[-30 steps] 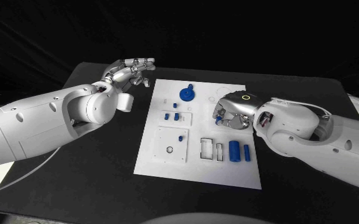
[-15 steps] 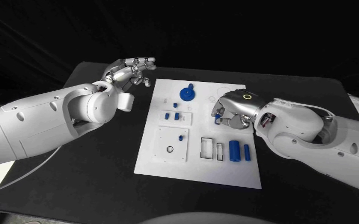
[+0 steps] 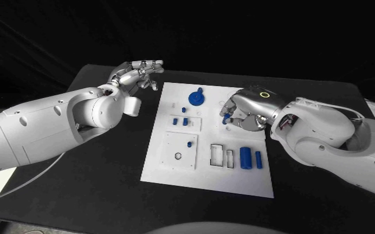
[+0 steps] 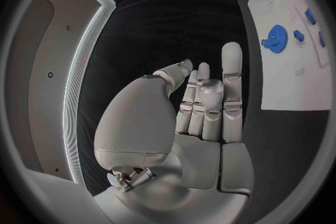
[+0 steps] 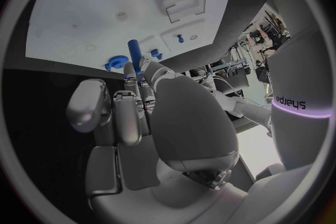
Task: Assemble the parts on the task board
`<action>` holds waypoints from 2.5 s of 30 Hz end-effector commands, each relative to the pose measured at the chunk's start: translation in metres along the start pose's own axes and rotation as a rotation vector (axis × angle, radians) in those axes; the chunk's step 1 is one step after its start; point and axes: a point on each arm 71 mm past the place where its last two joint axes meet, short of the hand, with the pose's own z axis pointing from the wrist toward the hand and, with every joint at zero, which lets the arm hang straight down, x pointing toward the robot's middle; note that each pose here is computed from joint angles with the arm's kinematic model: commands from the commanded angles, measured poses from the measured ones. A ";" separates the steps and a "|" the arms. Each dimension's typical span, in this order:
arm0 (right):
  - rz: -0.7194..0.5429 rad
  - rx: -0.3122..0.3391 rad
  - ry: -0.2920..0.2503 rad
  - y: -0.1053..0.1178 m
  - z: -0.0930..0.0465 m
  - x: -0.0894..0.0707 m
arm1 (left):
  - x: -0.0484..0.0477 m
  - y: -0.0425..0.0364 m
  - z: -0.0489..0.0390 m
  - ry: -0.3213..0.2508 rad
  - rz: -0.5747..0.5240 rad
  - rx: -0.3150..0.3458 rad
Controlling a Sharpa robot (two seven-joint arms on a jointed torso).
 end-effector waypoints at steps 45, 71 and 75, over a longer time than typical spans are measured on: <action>0.235 -0.277 0.090 0.111 0.047 0.079 | 0.0130 0.0014 0.0042 0.045 -0.012 0.005; 0.194 -0.239 0.066 0.104 0.044 0.078 | 0.0118 0.0013 0.0039 0.045 -0.012 0.004; 0.191 -0.237 0.062 0.104 0.044 0.078 | 0.0115 0.0013 0.0038 0.045 -0.012 0.003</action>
